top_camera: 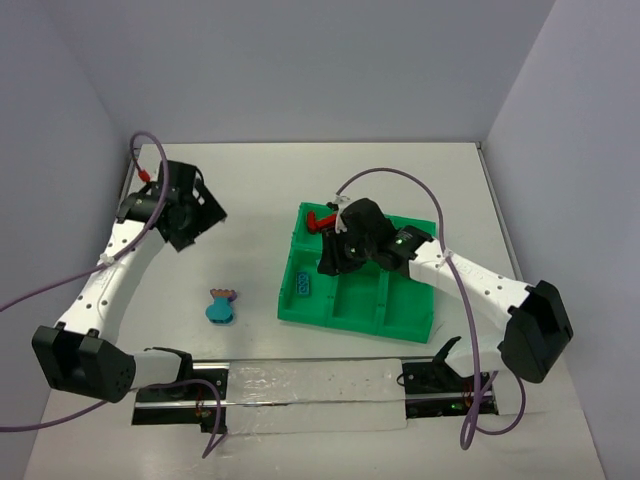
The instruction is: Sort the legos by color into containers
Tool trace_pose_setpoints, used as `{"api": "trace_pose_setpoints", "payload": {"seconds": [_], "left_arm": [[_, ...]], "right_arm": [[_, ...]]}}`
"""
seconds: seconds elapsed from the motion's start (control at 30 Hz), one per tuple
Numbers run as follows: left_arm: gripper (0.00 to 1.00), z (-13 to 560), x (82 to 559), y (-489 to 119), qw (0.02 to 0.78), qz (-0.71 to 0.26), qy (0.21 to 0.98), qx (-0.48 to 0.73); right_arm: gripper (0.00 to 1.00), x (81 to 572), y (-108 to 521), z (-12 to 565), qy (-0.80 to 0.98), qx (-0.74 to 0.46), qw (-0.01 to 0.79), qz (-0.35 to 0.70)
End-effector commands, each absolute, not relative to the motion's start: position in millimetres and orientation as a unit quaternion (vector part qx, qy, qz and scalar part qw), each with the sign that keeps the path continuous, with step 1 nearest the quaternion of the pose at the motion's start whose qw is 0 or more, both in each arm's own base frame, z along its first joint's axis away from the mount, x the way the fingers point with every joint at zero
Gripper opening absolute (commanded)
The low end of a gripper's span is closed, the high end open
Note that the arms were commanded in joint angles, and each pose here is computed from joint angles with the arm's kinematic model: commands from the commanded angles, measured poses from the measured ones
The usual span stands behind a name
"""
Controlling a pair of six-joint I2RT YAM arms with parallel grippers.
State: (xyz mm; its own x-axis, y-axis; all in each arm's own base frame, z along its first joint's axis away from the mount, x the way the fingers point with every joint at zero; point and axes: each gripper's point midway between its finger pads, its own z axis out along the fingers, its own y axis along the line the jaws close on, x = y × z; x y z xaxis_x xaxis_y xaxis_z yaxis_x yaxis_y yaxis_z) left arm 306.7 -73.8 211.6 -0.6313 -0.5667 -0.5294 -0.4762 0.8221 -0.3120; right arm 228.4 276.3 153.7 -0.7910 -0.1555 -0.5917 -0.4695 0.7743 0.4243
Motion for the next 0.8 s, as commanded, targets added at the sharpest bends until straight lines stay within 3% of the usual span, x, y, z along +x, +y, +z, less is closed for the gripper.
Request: {"api": "trace_pose_setpoints", "payload": {"seconds": [0.0,0.27,0.63,0.77], "left_arm": [[0.9,178,258,-55,0.253,-0.023,0.905,-0.342],[0.88,127,210,-47,0.188,0.007,0.91,-0.369],[0.83,96,194,-57,0.144,-0.005,0.917,-0.372],[0.75,98,201,-71,0.159,-0.052,0.932,-0.322]], "right_arm": [[0.18,247,292,178,0.881,-0.196,0.319,0.29],[0.52,248,302,159,0.888,-0.221,0.298,0.271],[0.66,248,307,168,0.886,-0.226,0.304,0.268],[0.66,251,307,183,0.881,-0.223,0.318,0.271]]}}
